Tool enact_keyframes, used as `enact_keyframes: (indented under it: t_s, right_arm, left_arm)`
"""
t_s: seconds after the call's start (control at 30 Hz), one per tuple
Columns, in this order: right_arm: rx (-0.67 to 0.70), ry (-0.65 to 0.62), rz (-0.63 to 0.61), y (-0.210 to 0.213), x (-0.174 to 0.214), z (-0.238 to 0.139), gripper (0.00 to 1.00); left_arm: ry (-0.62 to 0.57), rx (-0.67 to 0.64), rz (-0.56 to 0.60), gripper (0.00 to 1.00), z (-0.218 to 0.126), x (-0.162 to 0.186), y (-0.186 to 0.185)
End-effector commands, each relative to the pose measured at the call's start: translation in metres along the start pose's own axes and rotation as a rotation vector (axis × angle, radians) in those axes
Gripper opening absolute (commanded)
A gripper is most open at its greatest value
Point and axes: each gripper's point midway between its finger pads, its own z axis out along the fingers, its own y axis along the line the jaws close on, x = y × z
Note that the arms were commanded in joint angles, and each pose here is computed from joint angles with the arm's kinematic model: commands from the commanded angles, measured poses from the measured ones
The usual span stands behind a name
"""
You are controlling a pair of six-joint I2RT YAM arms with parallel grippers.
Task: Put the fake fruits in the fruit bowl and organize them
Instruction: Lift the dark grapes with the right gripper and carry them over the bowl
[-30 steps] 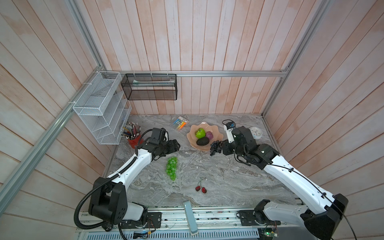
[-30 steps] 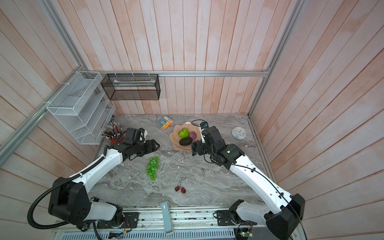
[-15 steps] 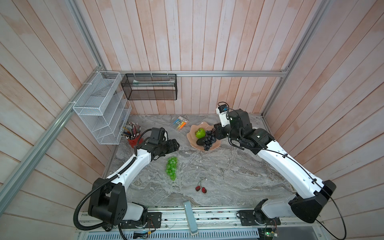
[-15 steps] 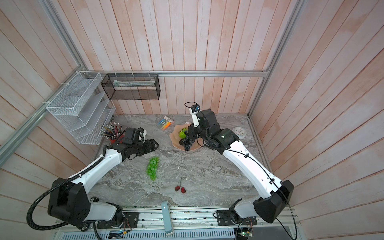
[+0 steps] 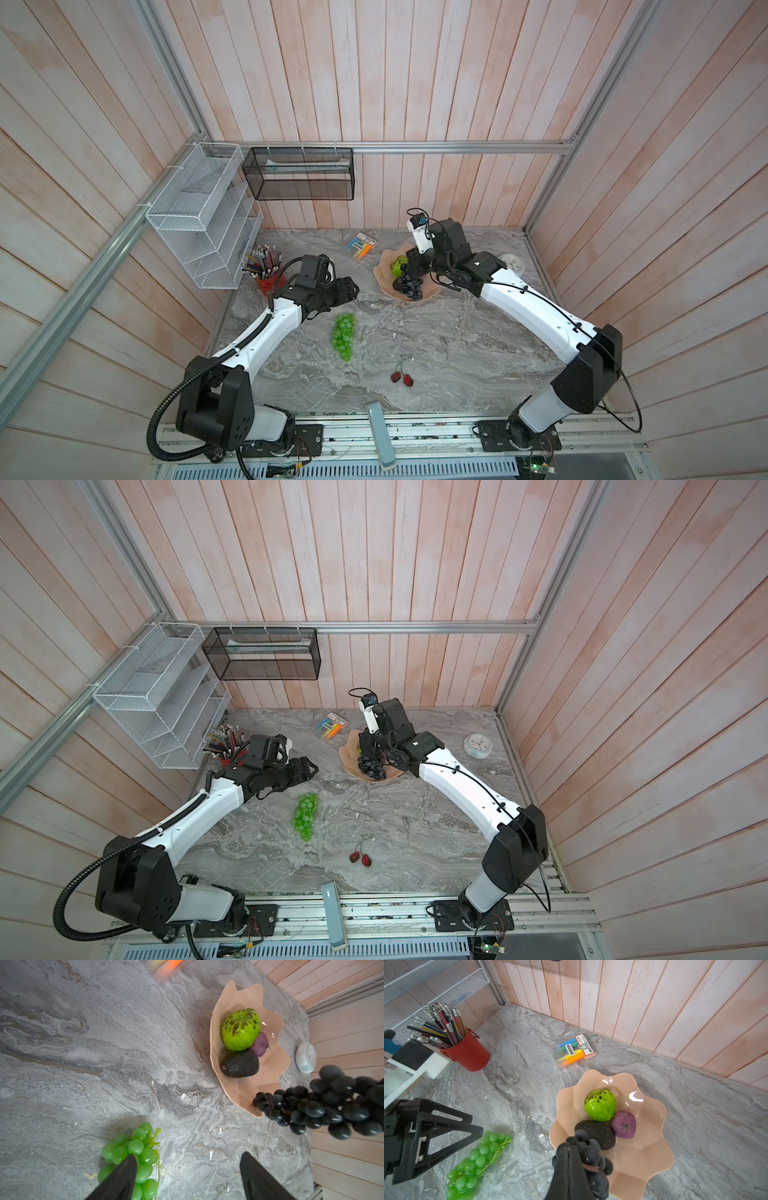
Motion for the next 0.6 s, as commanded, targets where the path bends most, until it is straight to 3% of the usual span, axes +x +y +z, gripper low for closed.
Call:
enact_keyframes:
  t_s: [0.0,0.33,0.57]
  right_arm:
    - [-0.043,-0.085,-0.005,0.010,-0.025,-0.010,0.00]
    - [-0.081,-0.056,0.024,0.016,-0.010,-0.003,0.00]
    - [-0.046,-0.025,0.041,-0.005,0.008,-0.004,0.00]
  left_arm:
    - [-0.025,0.017,-0.003,0.80,-0.006,-0.003,0.000]
    - [-0.020,0.025,-0.008,0.80,-0.003,-0.002,0.000]
    - [-0.017,0.022,-0.006,0.80,-0.004,-0.001,0.000]
